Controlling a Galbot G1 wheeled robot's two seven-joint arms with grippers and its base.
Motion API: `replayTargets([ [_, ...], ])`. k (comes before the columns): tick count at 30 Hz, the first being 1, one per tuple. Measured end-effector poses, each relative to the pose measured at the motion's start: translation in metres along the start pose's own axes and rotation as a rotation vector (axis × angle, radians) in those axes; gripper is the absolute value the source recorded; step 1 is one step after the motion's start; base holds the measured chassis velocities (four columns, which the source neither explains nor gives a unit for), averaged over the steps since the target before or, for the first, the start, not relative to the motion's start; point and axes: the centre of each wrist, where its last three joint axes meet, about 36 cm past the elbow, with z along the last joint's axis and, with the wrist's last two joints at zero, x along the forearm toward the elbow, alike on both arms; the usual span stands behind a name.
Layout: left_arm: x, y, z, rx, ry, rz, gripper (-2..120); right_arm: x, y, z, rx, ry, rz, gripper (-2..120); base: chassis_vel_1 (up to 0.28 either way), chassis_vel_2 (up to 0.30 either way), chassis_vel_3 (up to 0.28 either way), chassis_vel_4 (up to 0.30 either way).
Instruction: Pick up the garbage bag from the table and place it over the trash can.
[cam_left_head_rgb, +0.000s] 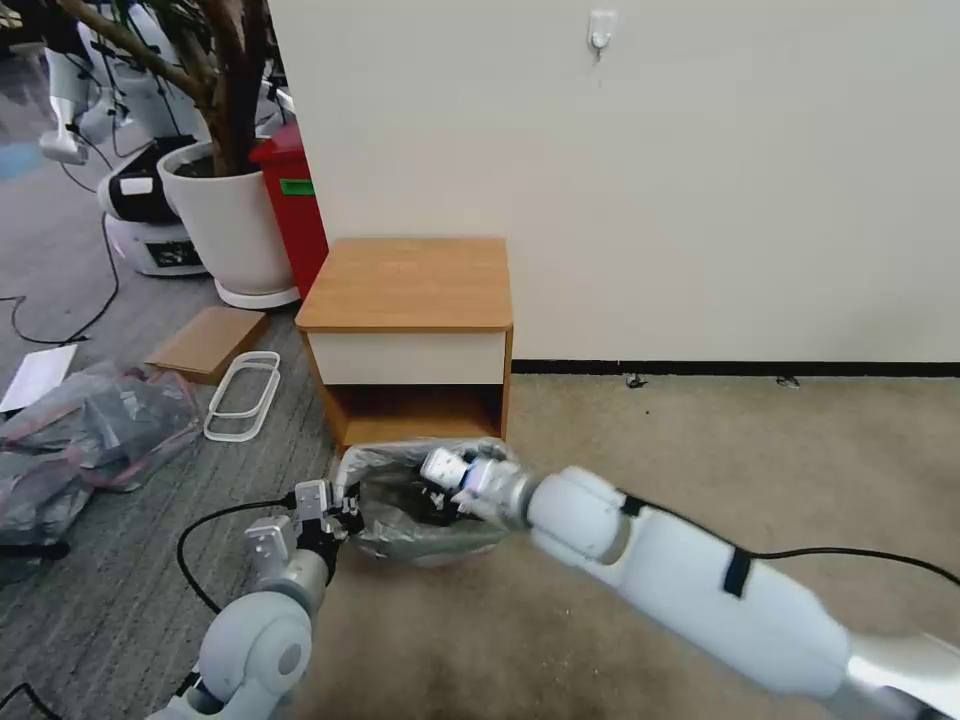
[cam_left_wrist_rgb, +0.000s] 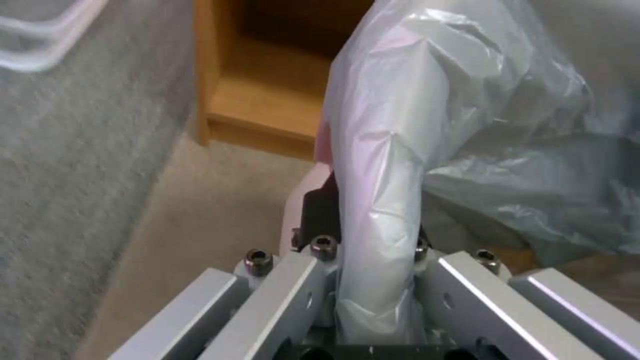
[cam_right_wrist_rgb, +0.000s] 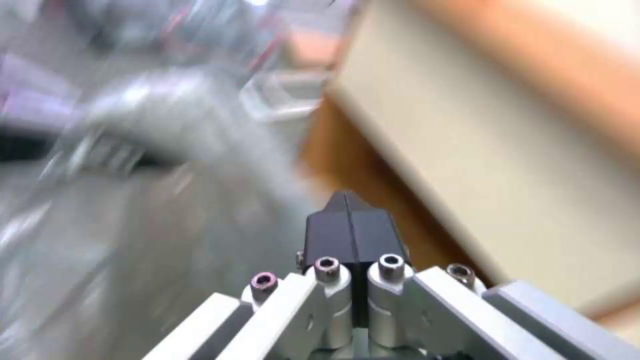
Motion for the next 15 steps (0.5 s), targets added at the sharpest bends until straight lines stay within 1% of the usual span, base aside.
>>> replayTargets([
  [1,0.001,-0.002,-0.003,0.035,0.025,0.013,2,0.022,-0.013,-0.003,-0.027,-0.041,0.055,0,0.000,0.000,0.000,0.000],
  [2,0.001,-0.004,-0.004,0.057,0.042,0.021,2,0.037,-0.021,-0.005,-0.041,-0.069,0.103,0,0.000,0.000,0.000,0.000],
  [3,0.001,-0.005,-0.004,0.068,0.053,0.024,2,0.046,-0.026,-0.006,-0.047,-0.087,0.132,0,0.000,0.000,0.000,0.000],
  [4,0.001,-0.005,-0.004,0.068,0.053,0.024,2,0.046,-0.026,-0.006,-0.047,-0.087,0.132,0,0.000,0.000,0.000,0.000],
  [6,-0.001,-0.010,-0.004,0.100,0.085,0.035,2,0.079,-0.036,-0.006,-0.079,-0.150,0.242,0,0.000,0.000,0.000,0.000],
  [7,-0.002,-0.011,-0.003,0.111,0.093,0.038,2,0.090,-0.038,-0.005,-0.090,-0.169,0.280,0,0.000,0.000,0.000,0.000],
  [8,-0.002,-0.011,-0.003,0.111,0.093,0.038,2,0.090,-0.038,-0.005,-0.090,-0.169,0.280,0,0.000,0.000,0.000,0.000],
  [9,-0.005,-0.014,-0.001,0.121,0.105,0.041,2,0.107,-0.039,-0.003,-0.111,-0.198,0.343,0,0.000,0.000,0.000,0.000],
  [10,-0.011,-0.019,0.004,0.131,0.123,0.049,2,0.130,-0.036,0.005,-0.147,-0.241,0.434,0,0.000,0.000,0.000,0.000],
  [11,-0.017,-0.025,0.009,0.137,0.139,0.057,2,0.146,-0.030,0.013,-0.173,-0.277,0.514,0,0.000,0.000,0.000,0.000],
  [12,-0.019,-0.028,0.010,0.139,0.143,0.060,2,0.149,-0.028,0.016,-0.183,-0.288,0.539,0,0.000,0.000,0.000,0.000],
  [13,-0.019,-0.028,0.010,0.139,0.143,0.060,2,0.149,-0.028,0.016,-0.183,-0.288,0.539,0,0.000,0.000,0.000,0.000],
  [14,-0.022,-0.031,0.013,0.140,0.151,0.064,2,0.154,-0.023,0.022,-0.197,-0.307,0.579,0,0.000,0.000,0.000,0.000],
  [15,-0.031,-0.042,0.018,0.138,0.166,0.072,2,0.164,-0.011,0.037,-0.234,-0.345,0.665,4,0.000,0.000,0.000,0.000],
])
